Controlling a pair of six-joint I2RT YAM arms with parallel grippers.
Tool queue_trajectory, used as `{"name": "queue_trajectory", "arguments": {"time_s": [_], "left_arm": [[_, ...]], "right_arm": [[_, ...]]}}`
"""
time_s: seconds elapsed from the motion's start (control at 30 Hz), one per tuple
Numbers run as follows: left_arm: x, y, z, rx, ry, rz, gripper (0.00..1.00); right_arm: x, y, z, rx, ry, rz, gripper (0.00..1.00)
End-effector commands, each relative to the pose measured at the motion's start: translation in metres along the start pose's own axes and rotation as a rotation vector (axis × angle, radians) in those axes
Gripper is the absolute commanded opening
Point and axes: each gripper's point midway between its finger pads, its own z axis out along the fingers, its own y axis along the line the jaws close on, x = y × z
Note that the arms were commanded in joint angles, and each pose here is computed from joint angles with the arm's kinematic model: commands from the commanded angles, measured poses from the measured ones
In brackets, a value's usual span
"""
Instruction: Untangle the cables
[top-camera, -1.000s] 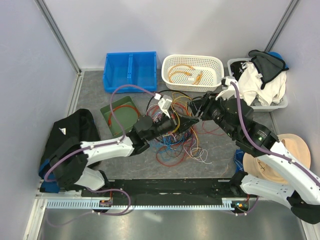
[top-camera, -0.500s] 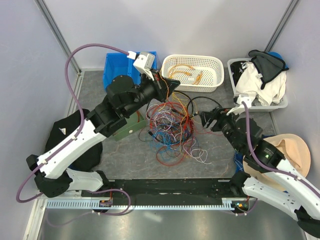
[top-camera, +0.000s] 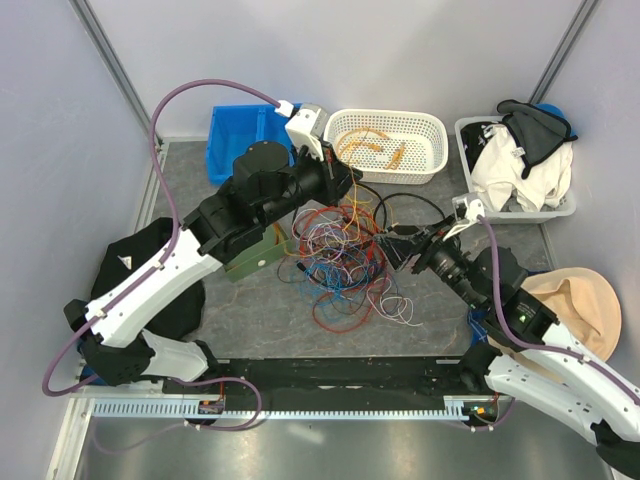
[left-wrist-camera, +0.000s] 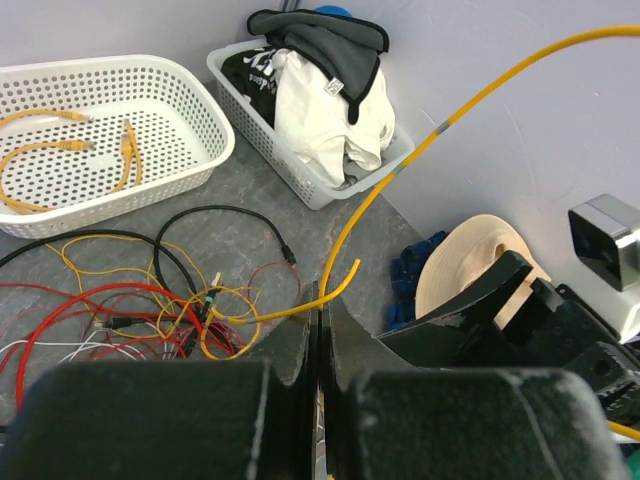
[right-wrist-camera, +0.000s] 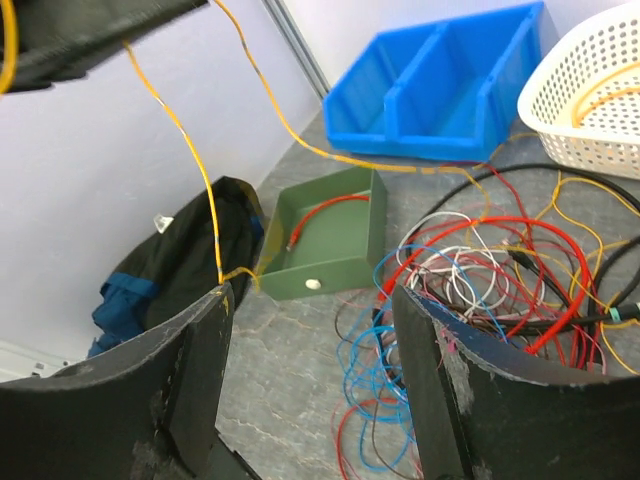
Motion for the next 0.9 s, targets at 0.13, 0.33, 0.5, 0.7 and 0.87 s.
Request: {"name": "queue_trajectory", "arguments": {"time_s": [0.13, 0.33, 0.5, 0.7, 0.87], "left_arm": [[-0.025, -0.007, -0.009, 0.018, -0.057, 0.034, 0.02], [-0.021, -0.009, -0.008, 0.032, -0.042, 0.029, 0.02], [-0.023, -0.015, -0.015, 0.064, -0.043, 0.014, 0.02], [-0.024, -0.022, -0.023, 0.099, -0.041, 0.002, 0.02], [-0.025, -0.027, -0.029, 0.124, -0.04, -0.009, 0.02]], "right_arm": [[-0.023, 0.015, 0.001, -0.064, -0.089, -0.002, 0.71], [-0.028, 0.029, 0.011, -0.114, -0.085, -0.013, 0.71], [-0.02, 0.002, 0.031, 0.039, -0.039, -0.085, 0.7], [-0.007, -0.031, 0.052, 0.196, -0.012, -0.154, 0.69], [-0.006, -0.055, 0.065, 0.31, -0.049, -0.207, 0.7]]}}
